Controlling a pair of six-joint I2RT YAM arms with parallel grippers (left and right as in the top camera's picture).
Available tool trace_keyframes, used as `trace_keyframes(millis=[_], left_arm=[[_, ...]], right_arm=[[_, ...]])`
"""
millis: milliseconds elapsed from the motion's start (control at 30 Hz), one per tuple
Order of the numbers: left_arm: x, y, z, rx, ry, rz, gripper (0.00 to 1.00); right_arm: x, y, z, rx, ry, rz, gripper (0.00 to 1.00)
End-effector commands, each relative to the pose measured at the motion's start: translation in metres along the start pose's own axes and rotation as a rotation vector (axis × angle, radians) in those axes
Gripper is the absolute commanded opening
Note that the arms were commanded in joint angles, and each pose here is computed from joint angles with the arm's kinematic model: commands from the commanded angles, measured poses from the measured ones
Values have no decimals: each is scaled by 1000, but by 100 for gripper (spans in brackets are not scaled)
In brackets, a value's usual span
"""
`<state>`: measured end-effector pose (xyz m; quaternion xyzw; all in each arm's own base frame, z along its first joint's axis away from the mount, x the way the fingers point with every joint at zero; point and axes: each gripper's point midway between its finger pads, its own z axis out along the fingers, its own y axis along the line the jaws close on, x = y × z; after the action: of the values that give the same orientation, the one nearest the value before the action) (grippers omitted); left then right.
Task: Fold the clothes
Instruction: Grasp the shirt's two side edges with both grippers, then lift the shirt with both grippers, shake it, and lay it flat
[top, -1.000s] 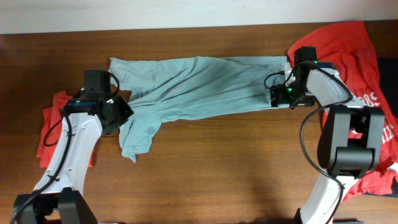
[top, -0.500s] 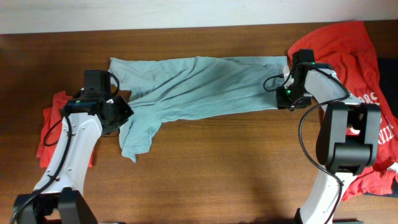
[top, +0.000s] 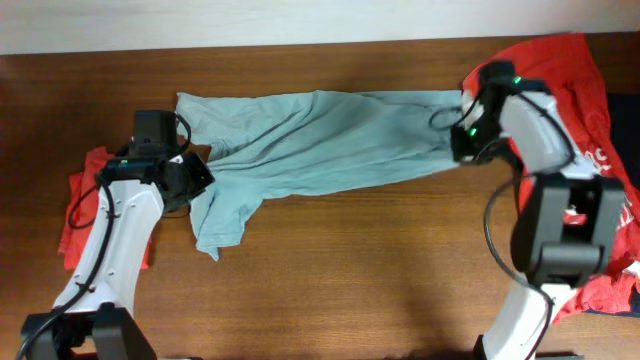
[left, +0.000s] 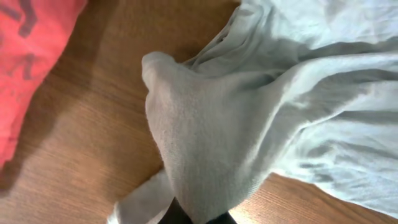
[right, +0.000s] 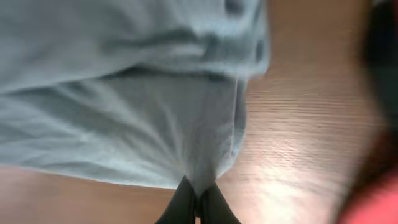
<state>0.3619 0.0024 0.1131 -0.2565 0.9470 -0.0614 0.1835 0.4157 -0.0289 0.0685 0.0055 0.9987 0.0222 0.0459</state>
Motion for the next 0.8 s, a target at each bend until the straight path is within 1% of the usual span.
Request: trace_keyframes(millis=[0, 133, 200, 367, 400, 433, 600, 767], left_arm=[[-32, -22, -48, 82, -143, 87, 0], [-47, -31, -85, 130, -245, 114, 0], [-51, -34, -102, 147, -286, 130, 0], [-57, -38, -159, 204, -412, 140, 0], [-59, -38, -174, 214, -450, 148, 0], [-62, -36, -202, 228, -524, 151, 0], [-73, -11, -271, 202, -726, 89, 0], [-79, 3, -309, 205, -855, 44, 0]], right_arm=[[-28, 5, -117, 13, -279, -7, 4], [-20, 10, -203, 27, -472, -18, 4], [-11, 12, -234, 33, -547, -22, 4], [26, 17, -310, 46, -743, -3, 4], [35, 17, -323, 55, -780, 0, 4], [50, 15, -347, 87, -850, 9, 4], [80, 5, -399, 157, -1029, 77, 4], [91, -5, -430, 209, -1146, 141, 4]])
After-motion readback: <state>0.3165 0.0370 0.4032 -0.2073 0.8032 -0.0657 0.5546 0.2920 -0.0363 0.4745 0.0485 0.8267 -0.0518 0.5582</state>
